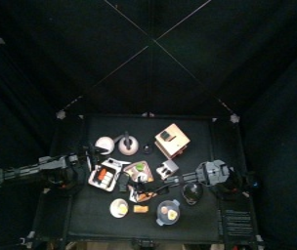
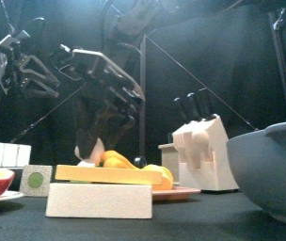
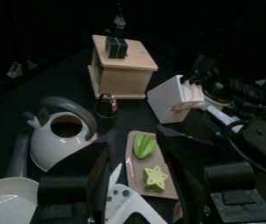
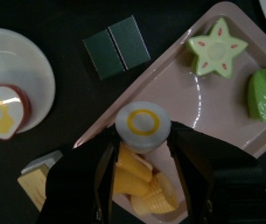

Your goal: Place egg half in bowl

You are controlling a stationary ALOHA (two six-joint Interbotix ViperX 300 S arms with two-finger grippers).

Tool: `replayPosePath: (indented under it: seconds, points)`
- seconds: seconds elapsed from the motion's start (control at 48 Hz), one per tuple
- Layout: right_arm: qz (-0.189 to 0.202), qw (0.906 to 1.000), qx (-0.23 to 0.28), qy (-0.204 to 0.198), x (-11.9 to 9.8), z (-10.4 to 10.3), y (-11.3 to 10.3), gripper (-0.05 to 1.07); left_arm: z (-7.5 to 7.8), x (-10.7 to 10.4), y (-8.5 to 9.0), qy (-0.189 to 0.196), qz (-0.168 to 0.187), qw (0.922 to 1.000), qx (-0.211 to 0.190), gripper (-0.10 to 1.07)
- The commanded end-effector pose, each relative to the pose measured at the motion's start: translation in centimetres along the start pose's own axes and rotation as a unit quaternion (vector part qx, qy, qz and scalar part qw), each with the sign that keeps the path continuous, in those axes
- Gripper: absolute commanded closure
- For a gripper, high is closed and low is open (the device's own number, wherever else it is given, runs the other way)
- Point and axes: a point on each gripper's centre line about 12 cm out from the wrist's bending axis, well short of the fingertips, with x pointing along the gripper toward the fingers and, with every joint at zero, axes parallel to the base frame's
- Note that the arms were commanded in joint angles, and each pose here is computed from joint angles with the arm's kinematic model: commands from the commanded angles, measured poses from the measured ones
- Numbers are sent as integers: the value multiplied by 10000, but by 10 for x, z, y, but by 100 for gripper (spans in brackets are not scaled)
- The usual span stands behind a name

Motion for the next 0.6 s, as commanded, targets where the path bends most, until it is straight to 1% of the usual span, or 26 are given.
replayPosePath:
  seconds: [0.0,0.042,0.208,0.333,0.396,0.438,0.521,0.583]
  points:
    - [217,9989,89,-413,-38,15,-2,35,6,1,-1,-76,-12,10000,6,17]
    - [264,9986,87,-442,-43,12,-1,35,6,1,-2,-72,-26,10000,9,17]
    - [561,9959,-134,-702,-77,-2,16,35,5,0,-1,-69,-10,10000,14,17]
    - [855,9917,-424,-861,-102,-27,33,35,5,0,-2,-65,-25,10000,9,17]
    - [1085,9881,-488,-973,-112,-39,39,35,6,1,-1,-76,-11,10000,-1,17]
    - [1283,9847,-533,-1049,-118,-52,45,35,6,1,-2,-80,-28,10000,2,17]
    - [1516,9806,-571,-1102,-124,-73,51,35,6,1,-2,-73,-26,10000,2,17]
    - [1599,9801,-547,-1042,-126,-90,51,35,5,1,-1,-61,-8,10000,-1,17]
